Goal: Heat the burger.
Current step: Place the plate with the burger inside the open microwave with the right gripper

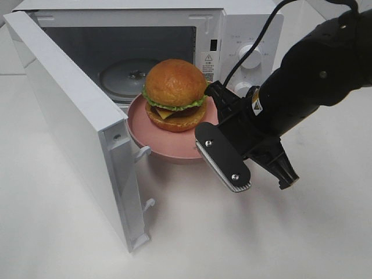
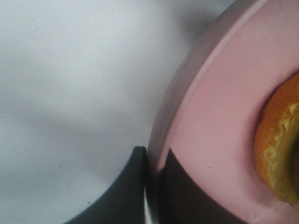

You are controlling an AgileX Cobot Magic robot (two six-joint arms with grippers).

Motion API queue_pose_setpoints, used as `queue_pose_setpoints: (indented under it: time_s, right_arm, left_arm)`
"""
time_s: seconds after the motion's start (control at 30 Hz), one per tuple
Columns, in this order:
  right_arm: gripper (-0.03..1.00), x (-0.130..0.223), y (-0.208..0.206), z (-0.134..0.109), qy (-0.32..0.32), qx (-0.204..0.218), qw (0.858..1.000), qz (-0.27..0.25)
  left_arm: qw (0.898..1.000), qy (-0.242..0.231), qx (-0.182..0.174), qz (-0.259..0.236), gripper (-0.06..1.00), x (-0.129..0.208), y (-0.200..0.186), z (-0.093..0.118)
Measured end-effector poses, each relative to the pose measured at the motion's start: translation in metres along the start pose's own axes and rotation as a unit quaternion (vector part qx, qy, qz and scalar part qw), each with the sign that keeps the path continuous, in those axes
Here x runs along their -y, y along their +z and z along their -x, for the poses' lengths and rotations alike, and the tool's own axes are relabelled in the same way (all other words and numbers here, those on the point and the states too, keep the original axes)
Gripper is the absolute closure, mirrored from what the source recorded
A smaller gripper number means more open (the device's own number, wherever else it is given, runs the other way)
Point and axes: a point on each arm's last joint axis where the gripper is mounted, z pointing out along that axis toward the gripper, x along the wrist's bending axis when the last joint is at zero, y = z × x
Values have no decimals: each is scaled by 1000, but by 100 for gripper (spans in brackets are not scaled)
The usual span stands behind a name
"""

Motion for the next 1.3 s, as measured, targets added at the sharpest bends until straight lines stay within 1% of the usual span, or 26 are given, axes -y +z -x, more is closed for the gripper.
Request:
queue_pose_setpoints:
  time_s: [0.27,0.4,0.57,1.1,1.3]
  right_arm:
    - [94,-1,8,15,2,-1,1000,1]
    - [94,-1,11,23,6,-19,1000,-1]
    - [94,-3,16,31,6,-24,1000,-1]
    - [94,-6,29,54,20,-25,999,3]
    - [93,-7,35,70,27,-12,1000,6]
  left_arm:
    - [1000,0,0,0,-4,0,0,0]
    - [1000,0,0,0,-4,0,0,0]
    - [1000,0,0,0,-4,0,0,0]
    - [1000,0,0,0,-4,0,0,0]
    - [1000,0,0,0,-4,0,0,0]
